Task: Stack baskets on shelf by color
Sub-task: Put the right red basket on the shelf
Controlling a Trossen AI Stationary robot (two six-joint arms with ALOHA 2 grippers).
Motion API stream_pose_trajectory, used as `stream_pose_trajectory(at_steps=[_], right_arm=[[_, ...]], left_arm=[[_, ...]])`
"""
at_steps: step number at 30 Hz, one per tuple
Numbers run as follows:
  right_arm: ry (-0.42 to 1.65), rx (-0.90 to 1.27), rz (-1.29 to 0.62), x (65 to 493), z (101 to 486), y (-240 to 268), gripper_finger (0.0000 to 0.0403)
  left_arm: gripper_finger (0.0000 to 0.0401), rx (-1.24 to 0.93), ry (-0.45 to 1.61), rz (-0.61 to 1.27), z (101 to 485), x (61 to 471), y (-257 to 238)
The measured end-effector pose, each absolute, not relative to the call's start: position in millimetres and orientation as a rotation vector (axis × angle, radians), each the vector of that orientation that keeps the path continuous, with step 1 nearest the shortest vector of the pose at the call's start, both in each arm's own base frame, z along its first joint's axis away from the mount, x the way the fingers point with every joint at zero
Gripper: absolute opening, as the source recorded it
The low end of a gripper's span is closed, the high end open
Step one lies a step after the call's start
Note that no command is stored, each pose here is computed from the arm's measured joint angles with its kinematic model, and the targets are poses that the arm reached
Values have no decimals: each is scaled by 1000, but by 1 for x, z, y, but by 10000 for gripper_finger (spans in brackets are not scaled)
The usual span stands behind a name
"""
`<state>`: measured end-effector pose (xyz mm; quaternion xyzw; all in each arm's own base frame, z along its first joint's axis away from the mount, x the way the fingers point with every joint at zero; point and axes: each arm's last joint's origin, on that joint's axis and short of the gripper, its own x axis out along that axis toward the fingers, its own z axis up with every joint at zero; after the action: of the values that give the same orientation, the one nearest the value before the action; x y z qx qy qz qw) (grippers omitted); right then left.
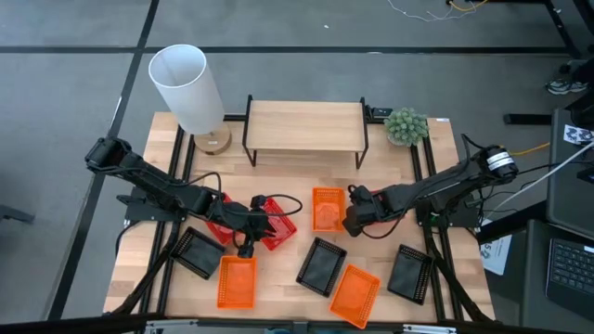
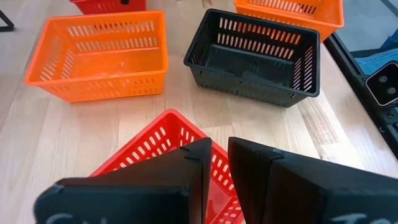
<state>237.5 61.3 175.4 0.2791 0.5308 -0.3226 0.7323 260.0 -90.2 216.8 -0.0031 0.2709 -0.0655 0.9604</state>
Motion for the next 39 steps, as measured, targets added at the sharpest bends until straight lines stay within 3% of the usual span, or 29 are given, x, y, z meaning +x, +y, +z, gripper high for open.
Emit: stream_pose_trajectory(at_steps=[12, 15, 19, 22, 31, 39], right_arm=[[1267, 515, -728, 242, 154, 63, 123], [1279, 491, -711, 242, 153, 63, 94], [1306, 463, -661, 241, 153, 66, 20], [1330, 410, -616, 239, 155, 74, 8], [1319, 227, -499, 251, 217, 108, 2], [1097, -298, -438, 266, 276, 112, 1]], left_arm=[[47, -6, 549, -133, 217, 260, -90], [47, -7, 550, -132, 217, 260, -90], [47, -6, 549, -133, 217, 260, -90], [47, -6, 549, -133, 217, 260, -90], [47, -6, 549, -132, 217, 260, -90], [47, -6, 549, -131, 217, 260, -90]])
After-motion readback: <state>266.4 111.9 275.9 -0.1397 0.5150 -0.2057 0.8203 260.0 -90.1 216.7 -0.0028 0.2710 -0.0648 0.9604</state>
